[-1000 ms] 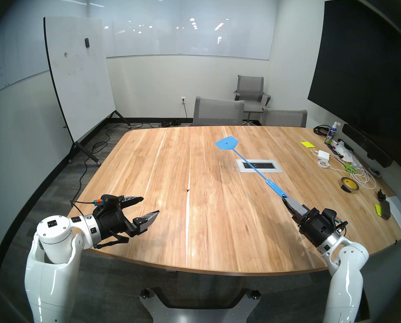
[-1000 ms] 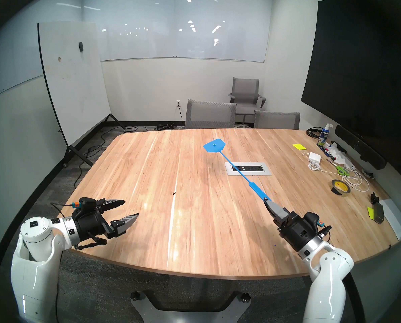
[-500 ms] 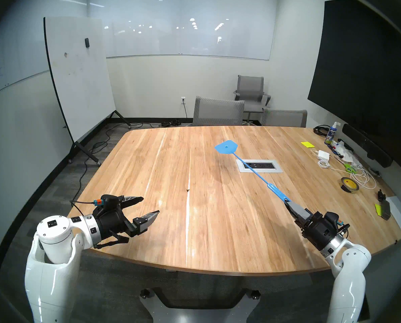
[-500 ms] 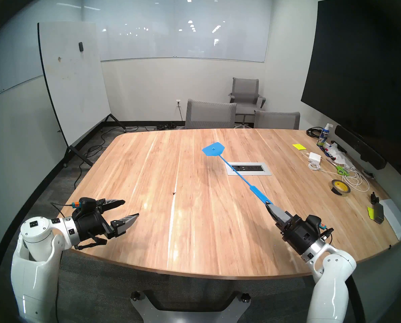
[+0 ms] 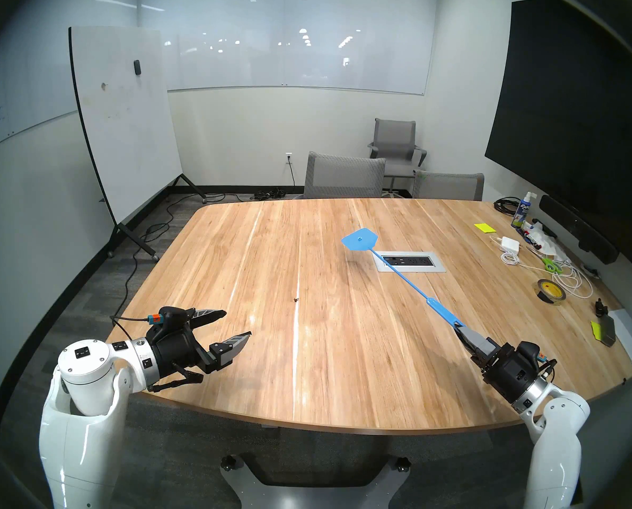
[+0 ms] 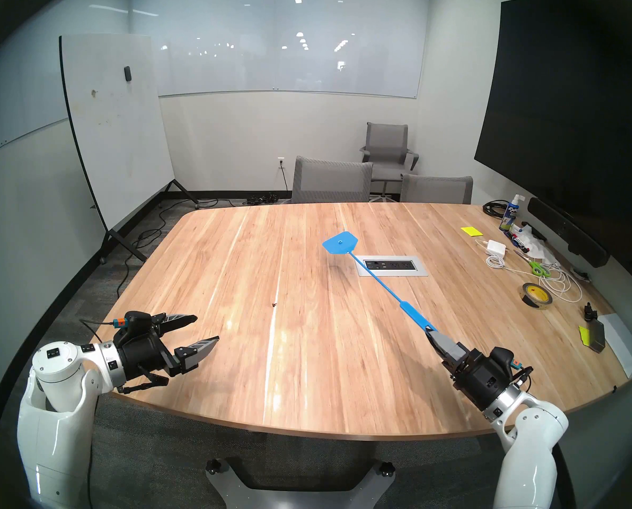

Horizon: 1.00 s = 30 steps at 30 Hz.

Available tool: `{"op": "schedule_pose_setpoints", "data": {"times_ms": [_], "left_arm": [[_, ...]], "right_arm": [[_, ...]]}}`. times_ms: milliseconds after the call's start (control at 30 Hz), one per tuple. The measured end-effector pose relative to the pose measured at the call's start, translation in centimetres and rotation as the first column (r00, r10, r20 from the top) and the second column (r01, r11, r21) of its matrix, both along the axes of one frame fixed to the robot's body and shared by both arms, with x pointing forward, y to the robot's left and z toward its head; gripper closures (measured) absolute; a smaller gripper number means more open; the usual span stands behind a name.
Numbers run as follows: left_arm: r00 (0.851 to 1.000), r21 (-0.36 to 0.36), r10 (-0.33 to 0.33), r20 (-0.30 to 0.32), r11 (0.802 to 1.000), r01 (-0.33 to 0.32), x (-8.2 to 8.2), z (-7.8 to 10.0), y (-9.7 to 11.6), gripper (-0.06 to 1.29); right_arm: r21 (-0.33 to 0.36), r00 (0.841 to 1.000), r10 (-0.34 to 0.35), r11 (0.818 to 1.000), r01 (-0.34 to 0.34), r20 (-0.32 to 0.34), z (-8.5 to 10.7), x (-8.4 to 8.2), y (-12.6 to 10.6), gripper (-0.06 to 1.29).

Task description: Swat a bug on table

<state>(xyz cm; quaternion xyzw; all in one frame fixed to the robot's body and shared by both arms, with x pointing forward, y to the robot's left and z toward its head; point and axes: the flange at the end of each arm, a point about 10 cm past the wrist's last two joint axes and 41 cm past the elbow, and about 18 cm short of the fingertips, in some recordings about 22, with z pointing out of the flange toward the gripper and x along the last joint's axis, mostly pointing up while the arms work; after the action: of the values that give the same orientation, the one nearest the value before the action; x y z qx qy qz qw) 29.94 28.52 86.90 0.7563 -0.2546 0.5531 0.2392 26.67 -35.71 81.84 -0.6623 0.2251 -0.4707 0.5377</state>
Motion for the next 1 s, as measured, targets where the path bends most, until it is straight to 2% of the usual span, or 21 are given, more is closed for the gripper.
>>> {"op": "schedule_pose_setpoints", "data": {"times_ms": [300,1000], "left_arm": [[1.0,0.0,0.0,0.0,1.0,0.0,0.0,0.0,0.0,-0.02],[1.0,0.0,0.0,0.0,1.0,0.0,0.0,0.0,0.0,-0.02]], "right_arm": [[-0.014,1.0,0.01,1.0,-0.01,-0.017,-1.1,0.0,-0.6,1.25],[-0.049,1.0,0.03,0.998,-0.03,0.007,-0.4,-0.3,-2.5,1.25]]}}
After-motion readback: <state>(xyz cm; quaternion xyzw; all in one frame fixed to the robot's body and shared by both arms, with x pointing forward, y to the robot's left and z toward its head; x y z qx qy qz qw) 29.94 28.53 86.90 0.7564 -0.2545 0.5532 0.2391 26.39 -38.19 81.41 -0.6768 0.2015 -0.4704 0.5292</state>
